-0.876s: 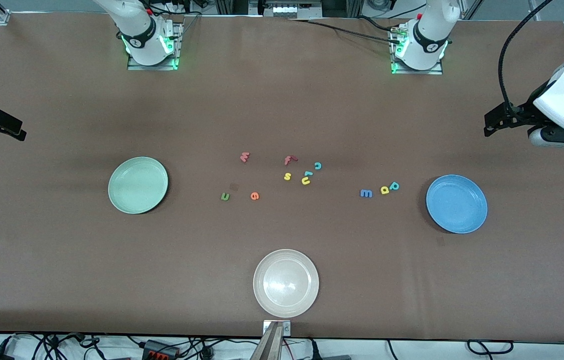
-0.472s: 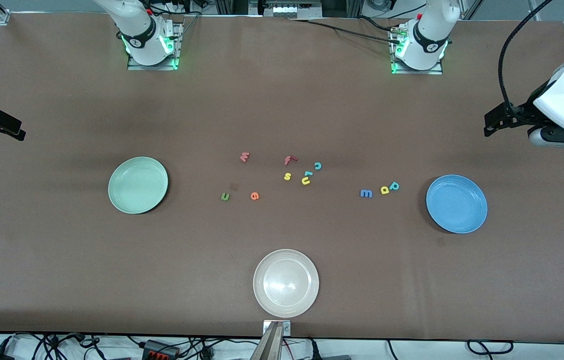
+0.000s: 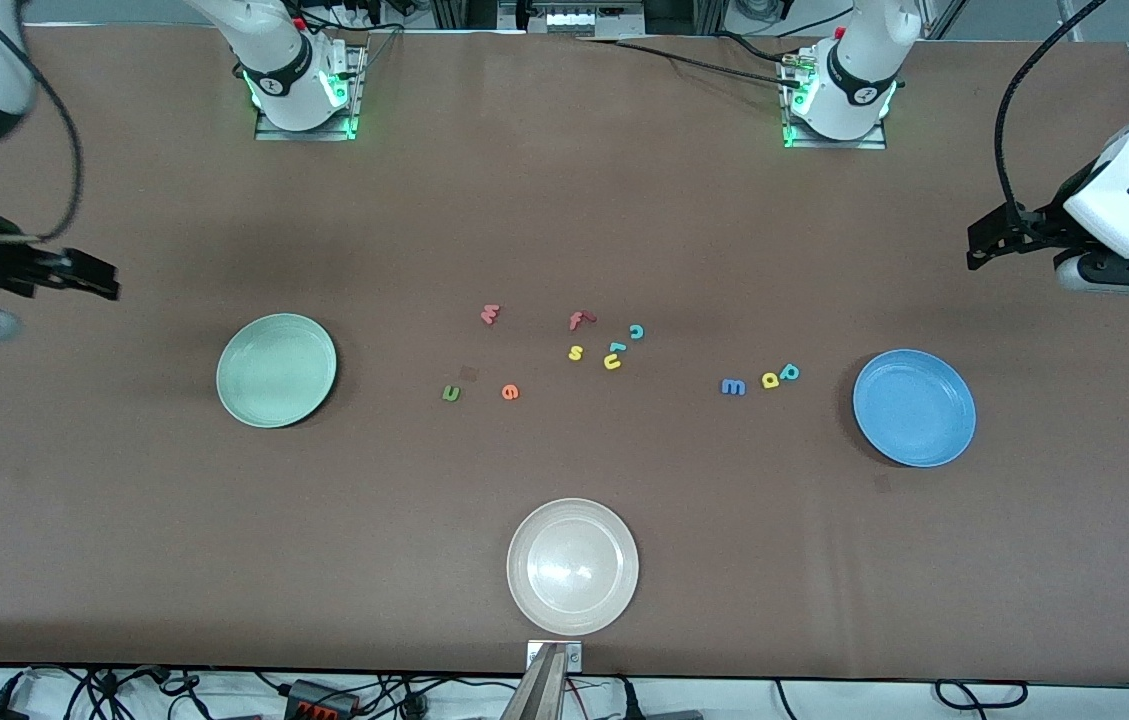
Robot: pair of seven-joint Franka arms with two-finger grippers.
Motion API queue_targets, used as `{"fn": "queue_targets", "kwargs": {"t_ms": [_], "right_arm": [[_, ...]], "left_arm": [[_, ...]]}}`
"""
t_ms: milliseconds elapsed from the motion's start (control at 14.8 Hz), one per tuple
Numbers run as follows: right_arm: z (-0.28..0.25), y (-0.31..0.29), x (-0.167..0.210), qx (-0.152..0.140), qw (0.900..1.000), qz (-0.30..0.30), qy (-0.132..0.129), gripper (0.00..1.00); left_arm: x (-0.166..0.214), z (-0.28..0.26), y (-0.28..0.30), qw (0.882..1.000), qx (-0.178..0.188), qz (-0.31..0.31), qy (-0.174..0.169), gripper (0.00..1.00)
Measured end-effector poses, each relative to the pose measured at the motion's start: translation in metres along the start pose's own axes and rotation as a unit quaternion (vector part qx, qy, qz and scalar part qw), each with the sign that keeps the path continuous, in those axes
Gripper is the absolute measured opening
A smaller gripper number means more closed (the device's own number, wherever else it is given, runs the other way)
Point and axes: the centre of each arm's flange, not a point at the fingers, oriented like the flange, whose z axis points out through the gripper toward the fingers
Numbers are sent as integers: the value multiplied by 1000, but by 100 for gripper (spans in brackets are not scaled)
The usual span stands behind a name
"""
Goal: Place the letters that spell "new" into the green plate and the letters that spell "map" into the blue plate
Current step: 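Move both grippers from rest toward the letters beside the plates, then grasp green n with the right gripper while the left gripper grasps blue m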
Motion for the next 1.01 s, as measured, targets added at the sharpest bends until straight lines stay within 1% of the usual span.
{"fn": "queue_targets", "kwargs": {"t_ms": [135,337,539,607,742,944,1011], "right_arm": [[32,-39,20,-3,1000,-14,-6,100],[80,-115,42,13,999,-44,-6,100],[125,-197,48,5,998,-62,3,100],[139,-220,47,1,998,-68,3,100],[167,-257,43,-8,996,-89,-1,100],[204,-296,36,-19,993,-114,-10,100],[214,-303,35,-22,993,-112,-12,100]], "left_arm": [[1,10,3,1000,0,3,-20,100],[13,41,18,998,-1,19,-53,100],[32,94,61,994,1,59,-95,100],[39,110,77,991,0,85,-100,100],[51,137,104,982,-6,165,-92,100],[67,170,122,957,-35,276,-78,100],[71,181,125,948,-40,307,-75,100]]}}
